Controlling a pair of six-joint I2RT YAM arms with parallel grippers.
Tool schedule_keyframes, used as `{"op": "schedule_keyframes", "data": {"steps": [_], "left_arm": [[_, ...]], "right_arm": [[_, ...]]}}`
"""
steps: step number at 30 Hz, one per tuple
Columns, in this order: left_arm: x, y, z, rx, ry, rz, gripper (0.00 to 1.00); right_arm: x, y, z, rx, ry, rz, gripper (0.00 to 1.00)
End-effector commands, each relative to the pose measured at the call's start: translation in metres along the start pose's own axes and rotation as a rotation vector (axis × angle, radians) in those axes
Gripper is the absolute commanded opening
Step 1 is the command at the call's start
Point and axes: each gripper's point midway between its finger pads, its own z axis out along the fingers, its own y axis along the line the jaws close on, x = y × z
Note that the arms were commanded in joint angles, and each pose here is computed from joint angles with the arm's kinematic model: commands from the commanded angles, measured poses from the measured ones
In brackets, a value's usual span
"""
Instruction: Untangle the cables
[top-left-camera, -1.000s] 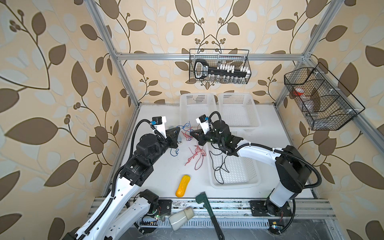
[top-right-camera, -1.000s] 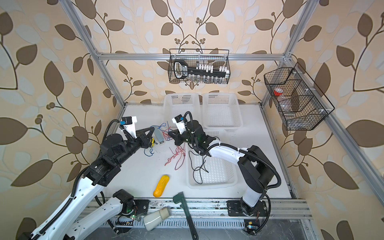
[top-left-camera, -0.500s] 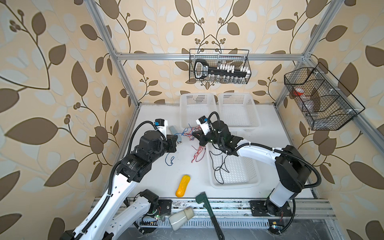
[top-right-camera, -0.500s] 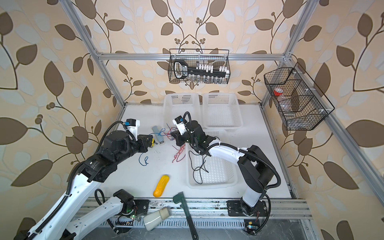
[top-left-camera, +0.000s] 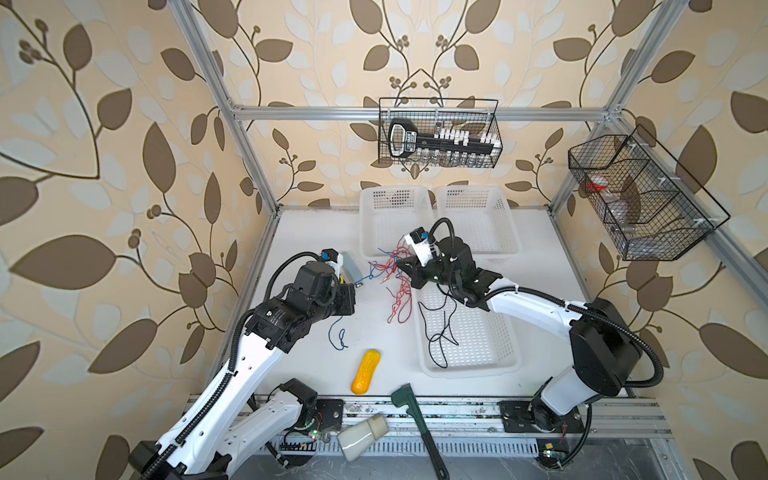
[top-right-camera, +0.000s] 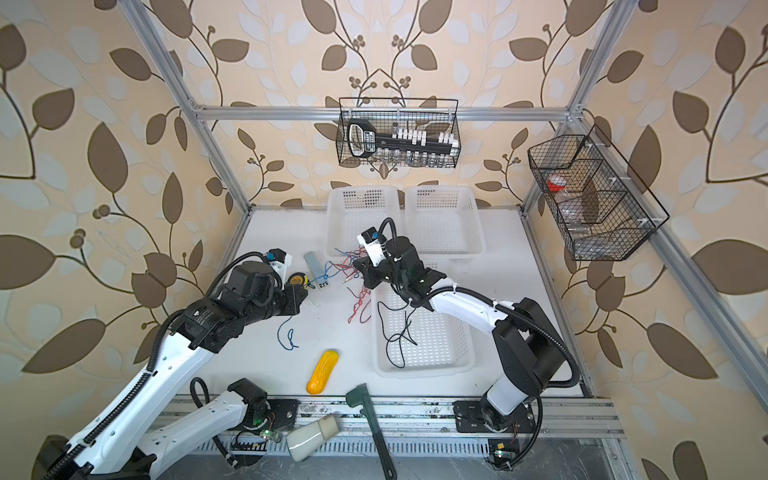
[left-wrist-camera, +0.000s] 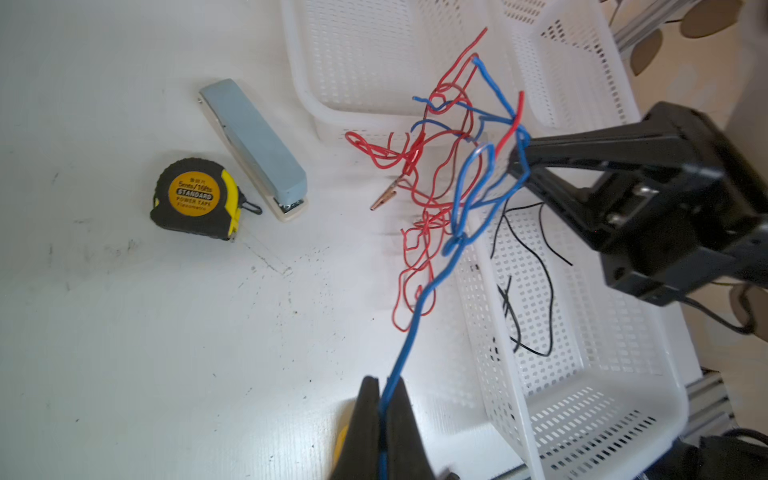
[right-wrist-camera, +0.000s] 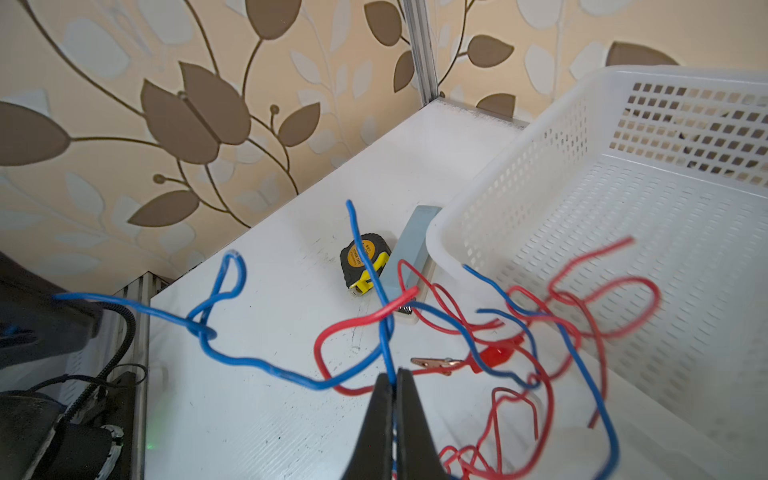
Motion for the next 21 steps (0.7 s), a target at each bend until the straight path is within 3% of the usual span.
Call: {"op": "schedule_keyframes", "data": {"steps": [1, 7, 12, 14, 19, 21], "left_arm": [[0.008, 0.044, -0.014, -0.23, -0.019, -0.054, 0.0], [-0.016, 0.069, -0.047, -0.339, -0.234, -0.127, 0.0], [-0.026, 0.072, -0.061, -0.351, -0.304, -0.123, 0.0], [-0.026, 0.062, -0.057, -0.306, -0.269, -0.077, 0.0], [-0.02, 0.008, -0.03, -0.017, -0.181, 0.039, 0.0], [-0.017, -0.004, -0.023, 0.04, -0.148, 0.063, 0.0]], "right_arm": [[-0.012, -0.023, -0.013, 0.06, -0.057, 0.038, 0.0], [-0.006, -0.031, -0.016, 0.069, -0.054, 0.065, 0.0], [-0.004, -0.047, -0.018, 0.133, -0.06, 0.105, 0.0], [-0.005, -0.049, -0.019, 0.133, -0.06, 0.111, 0.0], [-0.015, -0.034, -0.014, 0.081, -0.071, 0.065, 0.0], [-0.019, -0.026, -0.01, 0.063, -0.064, 0.035, 0.0]]}}
